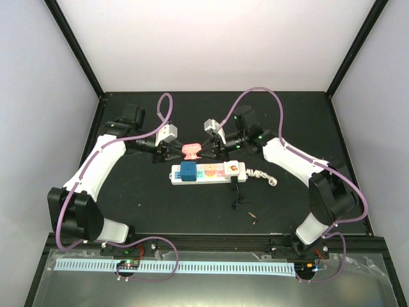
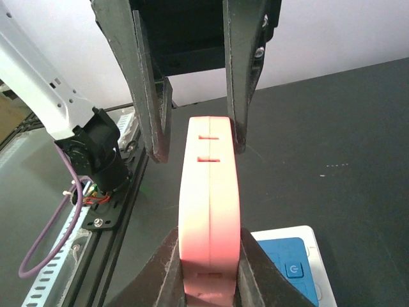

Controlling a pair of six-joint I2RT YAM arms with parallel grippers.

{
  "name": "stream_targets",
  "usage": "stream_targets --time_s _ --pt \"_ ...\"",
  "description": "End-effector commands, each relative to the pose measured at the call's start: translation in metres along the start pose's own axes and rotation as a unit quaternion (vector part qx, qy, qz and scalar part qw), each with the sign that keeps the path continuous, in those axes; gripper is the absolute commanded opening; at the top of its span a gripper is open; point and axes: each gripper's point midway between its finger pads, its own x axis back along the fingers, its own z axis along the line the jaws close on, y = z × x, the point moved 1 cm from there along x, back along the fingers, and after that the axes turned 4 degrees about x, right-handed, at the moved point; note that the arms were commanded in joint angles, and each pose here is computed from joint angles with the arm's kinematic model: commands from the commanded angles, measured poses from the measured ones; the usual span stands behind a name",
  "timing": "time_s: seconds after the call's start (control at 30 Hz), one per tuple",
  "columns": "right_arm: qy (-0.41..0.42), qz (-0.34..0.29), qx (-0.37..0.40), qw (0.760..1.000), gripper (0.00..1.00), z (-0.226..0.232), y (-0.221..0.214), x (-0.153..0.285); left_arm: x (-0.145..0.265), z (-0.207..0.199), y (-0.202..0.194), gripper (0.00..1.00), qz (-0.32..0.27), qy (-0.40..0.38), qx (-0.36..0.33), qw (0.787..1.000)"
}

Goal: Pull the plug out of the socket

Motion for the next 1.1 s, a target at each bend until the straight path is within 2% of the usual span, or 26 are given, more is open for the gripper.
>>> stream_targets --time_s 0.0,0.13,0.27,0.37,0.4,0.47,0.67,0.8,1.07 --pt "0.003 -0.017 0.026 1.000 0.01 0.006 0.016 0.007 -0.001 -0.009 0.009 0.38 -0.045 -0.043 0.029 0.998" --pt "-0.001 -0.017 0.029 0.999 0.01 0.005 0.019 0.008 -0.004 -0.009 0.007 0.33 -0.052 -0.055 0.045 0.996" --pt "0.003 -0.018 0.029 0.999 0.02 0.006 0.020 0.008 -0.005 -0.007 0.006 0.19 -0.056 -0.057 0.055 0.995" --pt "0.004 -0.019 0.030 0.999 0.03 0.007 0.020 0.008 -0.006 -0.006 0.005 0.14 -0.057 -0.056 0.062 0.995" --pt "0.003 -0.020 0.031 0.999 0.06 0.007 0.020 0.008 -0.006 -0.005 0.005 0.10 -0.058 -0.055 0.063 0.995" --pt "0.000 -0.019 0.030 0.999 0.24 0.006 0.020 0.009 -0.006 -0.005 0.006 0.03 -0.060 -0.058 0.066 0.994" --pt "-0.038 -0.021 0.035 0.998 0.64 -0.014 0.017 0.028 -0.004 -0.012 0.011 0.01 -0.074 -0.076 0.081 0.991" --pt "-0.081 -0.022 0.052 0.995 0.75 -0.028 0.012 0.045 0.000 -0.013 0.016 0.02 -0.087 -0.083 0.091 0.989" --pt "-0.115 -0.009 0.063 0.991 0.82 -0.038 -0.009 0.043 0.006 -0.014 0.027 0.02 -0.112 -0.092 0.102 0.984"
